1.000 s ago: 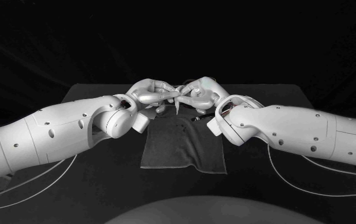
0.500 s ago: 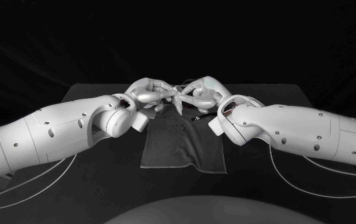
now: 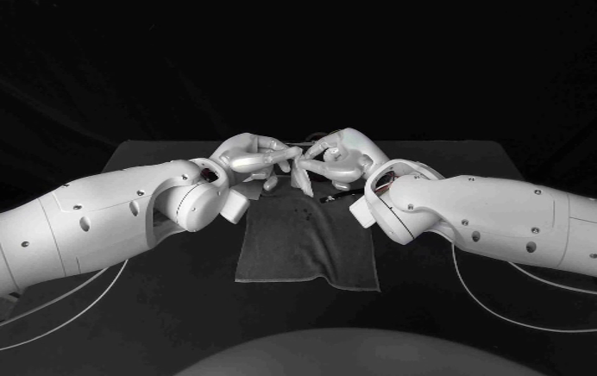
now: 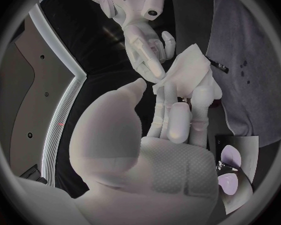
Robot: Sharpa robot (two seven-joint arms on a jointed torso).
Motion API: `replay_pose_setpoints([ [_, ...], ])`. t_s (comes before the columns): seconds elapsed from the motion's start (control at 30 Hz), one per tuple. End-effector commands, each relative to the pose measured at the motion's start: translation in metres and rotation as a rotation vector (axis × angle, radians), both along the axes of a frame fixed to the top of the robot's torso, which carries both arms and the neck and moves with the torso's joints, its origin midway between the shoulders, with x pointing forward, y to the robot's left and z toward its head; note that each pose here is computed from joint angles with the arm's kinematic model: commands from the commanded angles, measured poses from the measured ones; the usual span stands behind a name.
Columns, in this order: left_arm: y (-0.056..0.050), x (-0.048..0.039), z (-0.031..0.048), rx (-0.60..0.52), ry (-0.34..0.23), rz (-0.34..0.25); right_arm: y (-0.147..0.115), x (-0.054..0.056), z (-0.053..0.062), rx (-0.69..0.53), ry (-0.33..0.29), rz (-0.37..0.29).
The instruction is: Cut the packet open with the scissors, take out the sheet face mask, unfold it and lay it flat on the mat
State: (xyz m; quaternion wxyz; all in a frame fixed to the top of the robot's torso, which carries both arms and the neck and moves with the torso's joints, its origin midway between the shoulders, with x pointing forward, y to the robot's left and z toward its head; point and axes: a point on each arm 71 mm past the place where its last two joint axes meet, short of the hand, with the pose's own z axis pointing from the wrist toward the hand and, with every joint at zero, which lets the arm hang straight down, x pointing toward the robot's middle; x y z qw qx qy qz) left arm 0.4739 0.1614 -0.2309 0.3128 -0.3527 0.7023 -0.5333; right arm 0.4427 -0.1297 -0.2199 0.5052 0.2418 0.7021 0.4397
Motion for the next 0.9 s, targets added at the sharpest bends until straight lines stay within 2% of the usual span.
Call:
replay_pose_setpoints([
  [0.03, -0.004, -0.0029, -0.0007, -0.010, 0.032, -0.051, 0.000, 0.000, 0.001, 0.005, -0.003, 0.008],
  [0.37, -0.001, -0.0023, -0.0034, 0.027, 0.050, -0.044, -0.003, -0.001, 0.002, 0.012, -0.018, -0.005],
  [0.7, 0.011, 0.0024, -0.0062, 0.069, 0.052, 0.001, -0.007, -0.005, 0.003, 0.030, -0.019, -0.013],
  [0.9, 0.015, 0.0029, -0.0068, 0.080, 0.050, 0.006, -0.009, -0.006, 0.003, 0.043, -0.009, -0.026],
])
